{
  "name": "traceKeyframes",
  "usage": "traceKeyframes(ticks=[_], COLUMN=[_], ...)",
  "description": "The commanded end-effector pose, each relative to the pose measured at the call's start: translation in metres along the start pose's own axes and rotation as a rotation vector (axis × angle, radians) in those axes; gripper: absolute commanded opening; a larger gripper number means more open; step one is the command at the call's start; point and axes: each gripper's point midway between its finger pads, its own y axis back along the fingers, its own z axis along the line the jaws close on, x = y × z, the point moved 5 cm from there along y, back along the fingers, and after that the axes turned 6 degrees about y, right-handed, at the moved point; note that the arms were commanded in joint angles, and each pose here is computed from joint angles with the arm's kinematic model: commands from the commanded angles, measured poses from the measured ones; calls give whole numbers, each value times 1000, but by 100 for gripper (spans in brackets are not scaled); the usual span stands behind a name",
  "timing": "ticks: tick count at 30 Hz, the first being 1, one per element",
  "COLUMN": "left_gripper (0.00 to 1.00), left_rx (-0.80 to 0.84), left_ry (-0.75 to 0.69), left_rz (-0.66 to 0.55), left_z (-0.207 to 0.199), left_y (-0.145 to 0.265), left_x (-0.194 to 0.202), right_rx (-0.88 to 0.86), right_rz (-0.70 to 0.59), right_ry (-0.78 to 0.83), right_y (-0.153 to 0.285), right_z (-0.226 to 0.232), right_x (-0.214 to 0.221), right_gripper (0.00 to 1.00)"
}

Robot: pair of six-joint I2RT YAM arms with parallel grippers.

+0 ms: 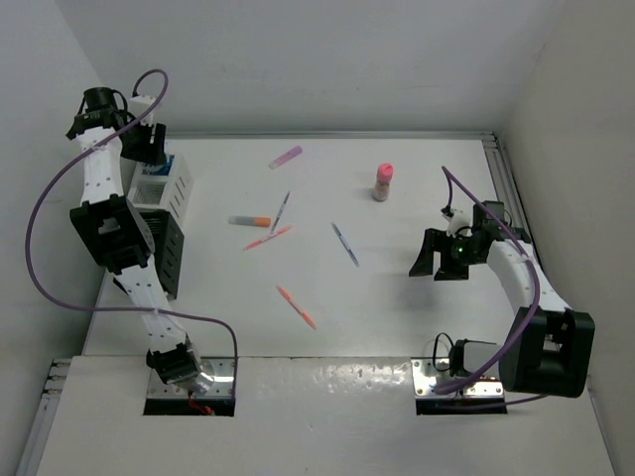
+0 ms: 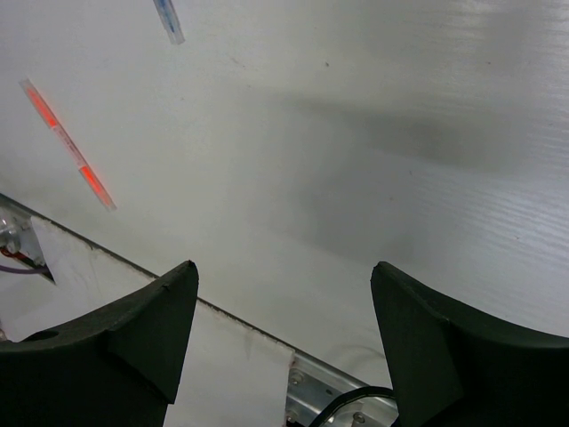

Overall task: Sort the stationery into containers
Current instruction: Place the stationery in the storage box.

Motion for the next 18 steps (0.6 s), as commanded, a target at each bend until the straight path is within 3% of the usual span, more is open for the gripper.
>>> traceKeyframes(ticks=[1, 4, 7, 9, 11, 13, 15, 18], left_gripper=[48, 64, 70, 87, 89, 73, 44, 28], left_rx=[-24, -42, -59, -60, -51, -38, -14, 14], left_ry=[-58, -39, -26, -25, -39, -54, -53, -54], left_rz=[-33, -70, -161, -244, -276, -277, -249, -195], left_z=[-5, -4, -5, -7, -12, -15, -16, -19], left_y=[-1, 1, 13, 25, 30, 33, 30, 24], left_x=[-15, -22, -37, -50, -58, -68, -71, -60], right_rx=[-1, 3, 5, 6, 3, 4, 6, 7], right_rz=[-17, -17, -22, -23, -26, -31, -38, -45], right_ry=[9, 14, 20, 19, 18, 18, 22, 28], right_y=[1, 1, 2, 3, 3, 4, 5, 7], right_z=[2, 2, 2, 2, 3, 4, 4, 5], right_x=[-2, -1, -3, -3, -3, -4, -3, -1], right_gripper=[77, 78, 78, 78, 78, 78, 78, 78])
